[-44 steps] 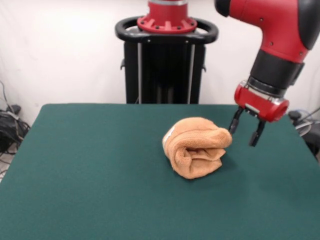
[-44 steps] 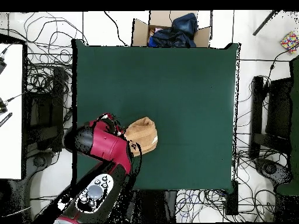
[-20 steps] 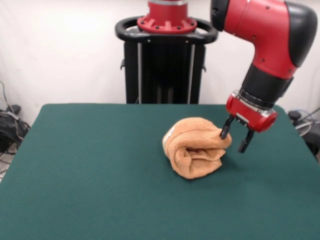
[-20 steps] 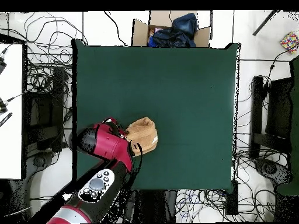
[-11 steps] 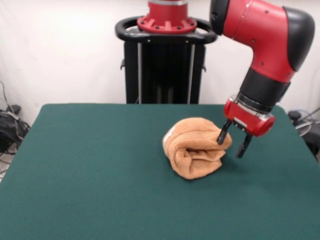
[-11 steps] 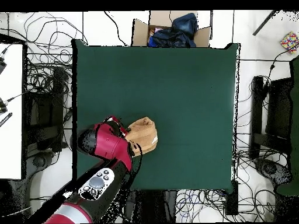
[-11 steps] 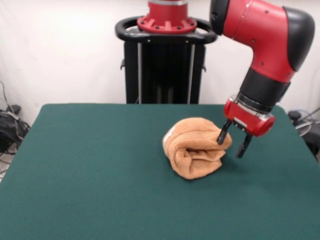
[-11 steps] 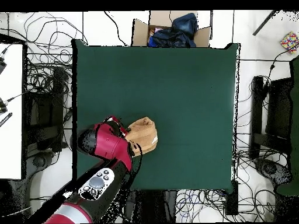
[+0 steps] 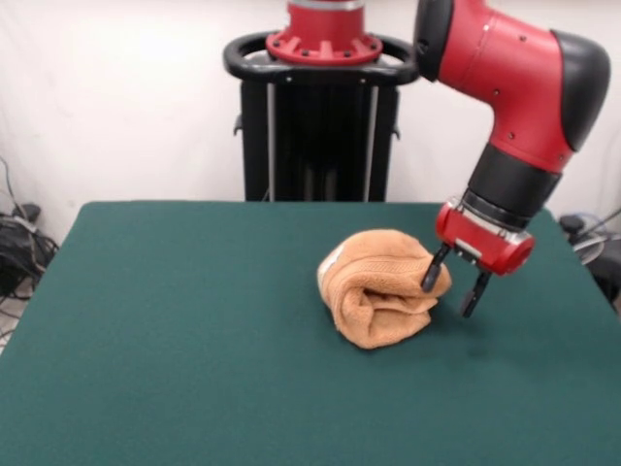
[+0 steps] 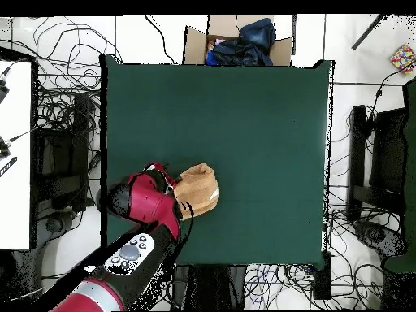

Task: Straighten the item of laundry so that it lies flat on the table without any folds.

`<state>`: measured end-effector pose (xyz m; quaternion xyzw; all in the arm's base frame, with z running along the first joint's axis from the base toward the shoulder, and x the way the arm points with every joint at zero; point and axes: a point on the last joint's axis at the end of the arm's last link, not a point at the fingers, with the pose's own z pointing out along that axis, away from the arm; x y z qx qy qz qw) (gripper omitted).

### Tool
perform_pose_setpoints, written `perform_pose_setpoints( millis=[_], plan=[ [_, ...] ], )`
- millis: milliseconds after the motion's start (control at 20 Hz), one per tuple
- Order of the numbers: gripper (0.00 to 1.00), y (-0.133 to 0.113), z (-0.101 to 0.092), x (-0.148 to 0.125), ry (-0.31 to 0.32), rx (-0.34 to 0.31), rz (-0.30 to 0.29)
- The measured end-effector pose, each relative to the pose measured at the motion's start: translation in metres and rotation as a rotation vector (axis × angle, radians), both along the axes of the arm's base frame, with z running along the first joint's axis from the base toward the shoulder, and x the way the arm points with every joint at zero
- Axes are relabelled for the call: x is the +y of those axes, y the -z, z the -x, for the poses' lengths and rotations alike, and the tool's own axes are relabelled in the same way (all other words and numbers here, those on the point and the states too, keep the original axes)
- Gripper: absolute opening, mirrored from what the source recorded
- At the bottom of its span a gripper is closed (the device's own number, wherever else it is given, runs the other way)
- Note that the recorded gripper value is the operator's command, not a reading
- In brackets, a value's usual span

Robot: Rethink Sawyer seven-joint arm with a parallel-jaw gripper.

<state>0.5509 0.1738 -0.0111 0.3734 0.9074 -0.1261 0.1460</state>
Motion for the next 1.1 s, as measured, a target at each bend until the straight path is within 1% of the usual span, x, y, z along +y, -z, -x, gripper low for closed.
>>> perform_pose_setpoints(
  millis=[450, 700, 1100],
  plan=[
    [1.00, 0.0016, 0.0026, 0.0045, -0.011, 0.001, 0.006],
    [1.00, -0.0017, 0.0006, 0.0014, -0.031, -0.011, 0.042],
    [1.00, -0.0076, -0.0073, 0.0007, -0.063, -0.029, 0.072]
  ],
)
